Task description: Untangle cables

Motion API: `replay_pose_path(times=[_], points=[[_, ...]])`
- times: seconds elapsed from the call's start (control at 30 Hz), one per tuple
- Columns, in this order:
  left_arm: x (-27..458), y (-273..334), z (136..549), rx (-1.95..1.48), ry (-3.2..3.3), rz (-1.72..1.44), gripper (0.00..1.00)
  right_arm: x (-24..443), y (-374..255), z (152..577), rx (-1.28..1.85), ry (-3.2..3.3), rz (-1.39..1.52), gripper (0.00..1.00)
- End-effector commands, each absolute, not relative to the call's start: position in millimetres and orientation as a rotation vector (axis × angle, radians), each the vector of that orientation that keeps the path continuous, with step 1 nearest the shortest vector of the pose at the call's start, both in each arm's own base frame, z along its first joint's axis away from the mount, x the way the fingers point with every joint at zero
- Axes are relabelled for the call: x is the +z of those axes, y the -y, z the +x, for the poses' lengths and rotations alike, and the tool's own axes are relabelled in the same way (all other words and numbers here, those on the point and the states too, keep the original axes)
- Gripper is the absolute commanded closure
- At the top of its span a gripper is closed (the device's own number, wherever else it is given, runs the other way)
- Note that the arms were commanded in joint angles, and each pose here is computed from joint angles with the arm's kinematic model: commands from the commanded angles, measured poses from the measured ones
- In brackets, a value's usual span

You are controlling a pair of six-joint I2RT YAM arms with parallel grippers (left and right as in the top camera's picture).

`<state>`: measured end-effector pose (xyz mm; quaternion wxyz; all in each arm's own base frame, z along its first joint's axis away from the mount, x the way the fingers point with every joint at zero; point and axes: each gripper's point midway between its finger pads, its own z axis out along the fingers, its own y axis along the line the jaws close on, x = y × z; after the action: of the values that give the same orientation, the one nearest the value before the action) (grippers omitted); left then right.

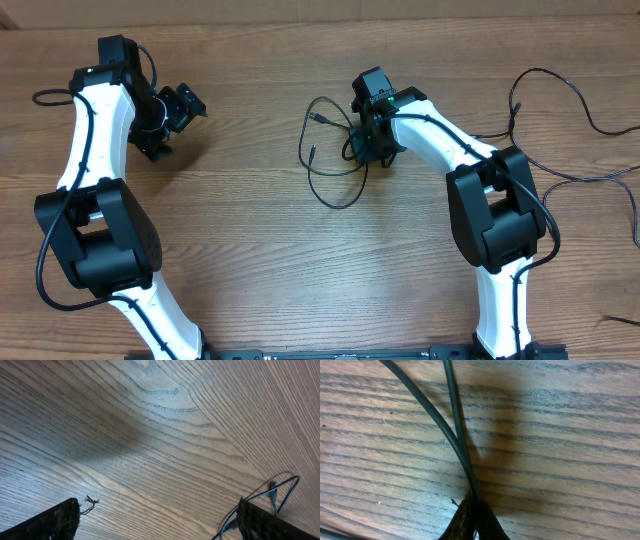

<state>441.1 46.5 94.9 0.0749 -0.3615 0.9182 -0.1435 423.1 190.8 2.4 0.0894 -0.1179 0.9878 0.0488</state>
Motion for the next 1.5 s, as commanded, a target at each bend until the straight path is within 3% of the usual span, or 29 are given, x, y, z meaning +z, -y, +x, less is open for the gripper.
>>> replay_pose_path(times=[0.0, 0.17, 0.37, 0.5, 0.7, 1.1, 1.47], points=[[97, -46, 439, -0.422, -2.760, -1.065, 0.00, -15, -190, 424, 0.135, -2.958, -0.341, 0.96], [97, -46, 439, -0.421, -2.760, -1.065, 0.00, 9, -192, 458, 0.178, -2.865, -0.235, 0.96], [97, -46, 439, -0.421, -2.760, -1.065, 0.00, 79, -173, 531, 0.251, -2.647, -0.045, 0.96], [97, -46, 439, -0.421, -2.760, -1.065, 0.00, 141, -133, 586, 0.272, -2.436, 0.069, 0.96], [97, -46, 439, -0.422, -2.760, -1.065, 0.00, 187, -34, 629, 0.222, -2.226, 0.318, 0.96], [97, -46, 439, -0.421, -2.760, -1.065, 0.01, 197, 204, 604, 0.079, -2.032, 0.816, 0.96], [97, -46, 439, -0.422, -2.760, -1.065, 0.00, 217, 319, 567, -0.072, -1.856, 0.968, 0.95]])
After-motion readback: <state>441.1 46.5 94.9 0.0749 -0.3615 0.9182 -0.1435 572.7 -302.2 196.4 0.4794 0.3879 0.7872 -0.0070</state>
